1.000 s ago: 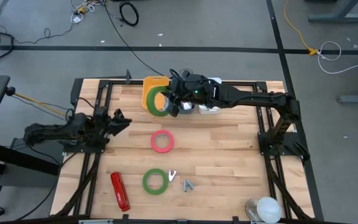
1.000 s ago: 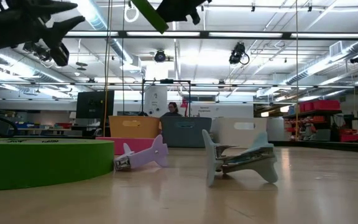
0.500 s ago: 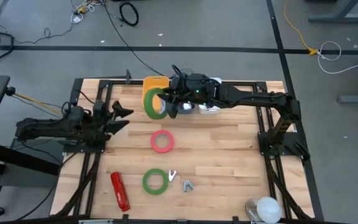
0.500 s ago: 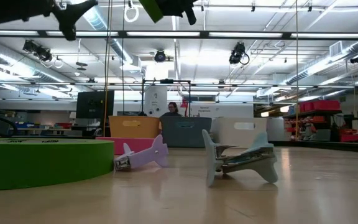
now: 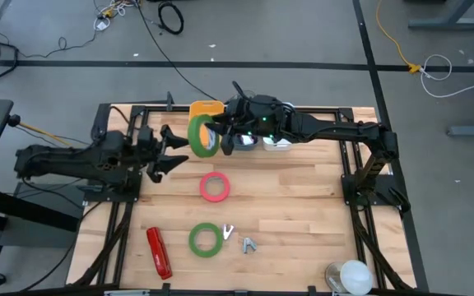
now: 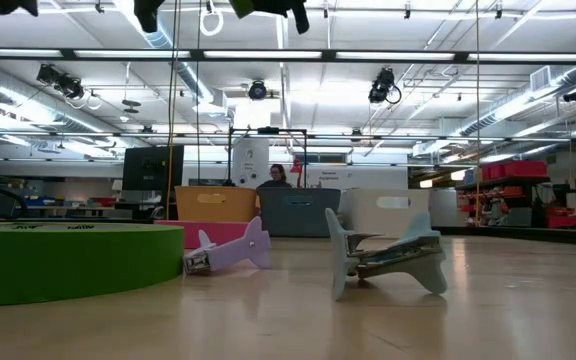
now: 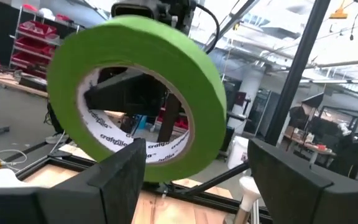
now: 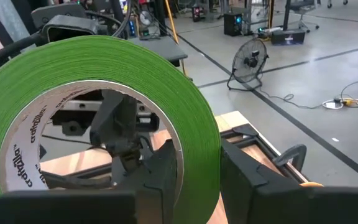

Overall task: Pick and place Stapler, Stapler remover, tape
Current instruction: Put the right green tape into the yellow bin

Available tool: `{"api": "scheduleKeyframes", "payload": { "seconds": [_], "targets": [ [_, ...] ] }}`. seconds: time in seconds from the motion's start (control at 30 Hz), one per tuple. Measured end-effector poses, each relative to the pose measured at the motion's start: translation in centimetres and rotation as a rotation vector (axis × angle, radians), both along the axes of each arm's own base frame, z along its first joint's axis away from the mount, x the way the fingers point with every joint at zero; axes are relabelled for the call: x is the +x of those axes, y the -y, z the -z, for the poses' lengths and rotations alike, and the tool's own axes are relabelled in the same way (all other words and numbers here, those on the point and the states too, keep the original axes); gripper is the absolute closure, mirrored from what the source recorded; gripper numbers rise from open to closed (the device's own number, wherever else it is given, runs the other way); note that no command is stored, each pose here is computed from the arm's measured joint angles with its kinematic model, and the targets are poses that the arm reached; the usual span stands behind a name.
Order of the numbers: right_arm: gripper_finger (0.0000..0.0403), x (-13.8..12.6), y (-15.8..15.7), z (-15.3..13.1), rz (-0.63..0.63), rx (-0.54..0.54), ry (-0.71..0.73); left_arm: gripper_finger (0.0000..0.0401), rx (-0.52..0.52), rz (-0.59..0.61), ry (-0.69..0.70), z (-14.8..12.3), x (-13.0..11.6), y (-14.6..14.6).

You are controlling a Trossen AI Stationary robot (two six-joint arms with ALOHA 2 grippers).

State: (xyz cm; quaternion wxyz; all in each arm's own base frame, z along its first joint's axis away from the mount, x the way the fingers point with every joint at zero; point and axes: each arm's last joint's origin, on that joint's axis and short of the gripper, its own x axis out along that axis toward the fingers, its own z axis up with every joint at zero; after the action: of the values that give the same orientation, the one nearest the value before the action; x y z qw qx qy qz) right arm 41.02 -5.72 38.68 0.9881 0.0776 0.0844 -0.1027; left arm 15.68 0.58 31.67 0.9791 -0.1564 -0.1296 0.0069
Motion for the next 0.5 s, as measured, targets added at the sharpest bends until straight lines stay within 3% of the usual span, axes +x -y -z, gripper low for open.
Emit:
{"api": "scheduleKeyframes", "payload": {
  "seconds": [0.5],
  "targets": [
    [0.0305, 0.0, 0.0, -0.1, 0.000, -0.002, 0.011, 0.0119, 0.012, 0.049, -0.030, -2.3, 3.5, 0.0]
  ]
}}
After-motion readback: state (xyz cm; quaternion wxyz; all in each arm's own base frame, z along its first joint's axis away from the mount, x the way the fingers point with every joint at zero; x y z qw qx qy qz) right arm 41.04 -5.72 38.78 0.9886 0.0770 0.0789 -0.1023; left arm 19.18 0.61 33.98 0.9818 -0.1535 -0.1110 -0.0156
